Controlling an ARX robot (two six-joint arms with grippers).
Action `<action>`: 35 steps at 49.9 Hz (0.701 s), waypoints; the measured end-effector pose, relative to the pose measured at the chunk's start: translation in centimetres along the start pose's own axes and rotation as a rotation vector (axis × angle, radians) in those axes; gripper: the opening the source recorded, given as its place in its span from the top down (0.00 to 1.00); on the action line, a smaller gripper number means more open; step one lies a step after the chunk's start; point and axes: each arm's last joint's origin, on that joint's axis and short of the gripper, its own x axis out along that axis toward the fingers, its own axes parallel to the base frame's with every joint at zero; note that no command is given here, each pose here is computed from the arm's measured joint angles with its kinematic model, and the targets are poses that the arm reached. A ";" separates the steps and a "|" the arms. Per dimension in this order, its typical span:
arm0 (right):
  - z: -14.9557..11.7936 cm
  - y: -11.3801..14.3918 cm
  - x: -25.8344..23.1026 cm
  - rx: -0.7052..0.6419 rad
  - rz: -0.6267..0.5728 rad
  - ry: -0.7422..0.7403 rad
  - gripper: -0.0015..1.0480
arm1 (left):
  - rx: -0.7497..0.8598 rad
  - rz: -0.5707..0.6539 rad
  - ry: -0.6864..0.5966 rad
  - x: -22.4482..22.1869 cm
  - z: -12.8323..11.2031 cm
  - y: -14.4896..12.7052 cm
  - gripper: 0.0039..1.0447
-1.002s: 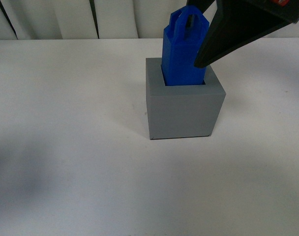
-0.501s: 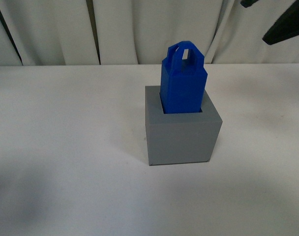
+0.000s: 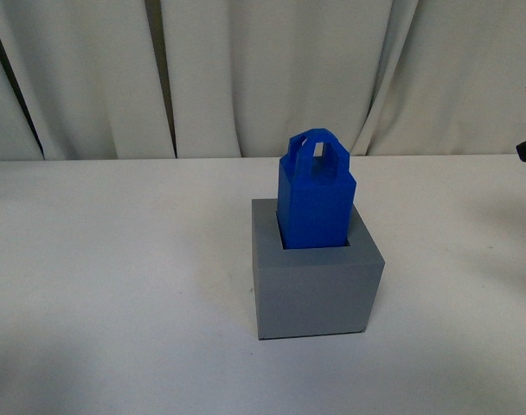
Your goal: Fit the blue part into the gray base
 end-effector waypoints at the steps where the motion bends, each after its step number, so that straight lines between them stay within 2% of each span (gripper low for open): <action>1: 0.0 0.0 0.0 0.001 0.001 -0.001 0.07 | 0.000 0.000 0.000 0.0 0.0 0.0 0.06; 8: 0.1 0.1 0.1 0.013 -0.008 0.003 0.08 | 0.000 0.000 0.000 0.0 0.0 0.0 0.06; 10: -0.2 0.4 0.7 -0.010 -0.176 0.045 0.13 | 0.000 0.000 0.000 0.0 0.0 0.0 0.06; 11: -0.7 0.9 1.0 0.008 -0.355 0.074 0.18 | 0.000 0.001 0.000 0.0 0.0 0.0 0.06; 14: -1.9 2.1 1.0 0.124 -0.663 0.000 0.28 | 0.000 -0.001 0.000 0.0 0.0 0.0 0.06; 17: -2.7 3.3 0.4 0.242 -0.867 -0.131 0.39 | 0.000 0.000 0.000 0.0 0.0 0.0 0.06; 19: -3.0 4.1 -0.1 0.290 -0.940 -0.221 0.45 | 0.000 0.003 0.000 0.0 0.0 0.0 0.06; 23: -3.6 5.8 -1.1 0.358 -0.973 -0.351 0.61 | 0.000 0.002 0.000 0.0 0.0 0.0 0.06; 25: -3.9 6.3 -1.2 0.372 -0.971 -0.364 0.66 | 0.000 0.001 0.000 0.0 0.0 0.0 0.06; 32: -6.3 9.1 -1.5 0.427 -0.956 -0.357 0.96 | 0.000 0.001 0.000 0.0 0.0 0.0 0.06; 33: -6.5 9.5 -1.6 0.426 -0.953 -0.359 0.99 | 0.000 0.000 0.000 0.0 0.0 0.0 0.06; 35: -6.8 10.1 -1.8 0.427 -0.953 -0.364 0.98 | 0.000 0.000 0.000 0.0 0.0 0.0 0.06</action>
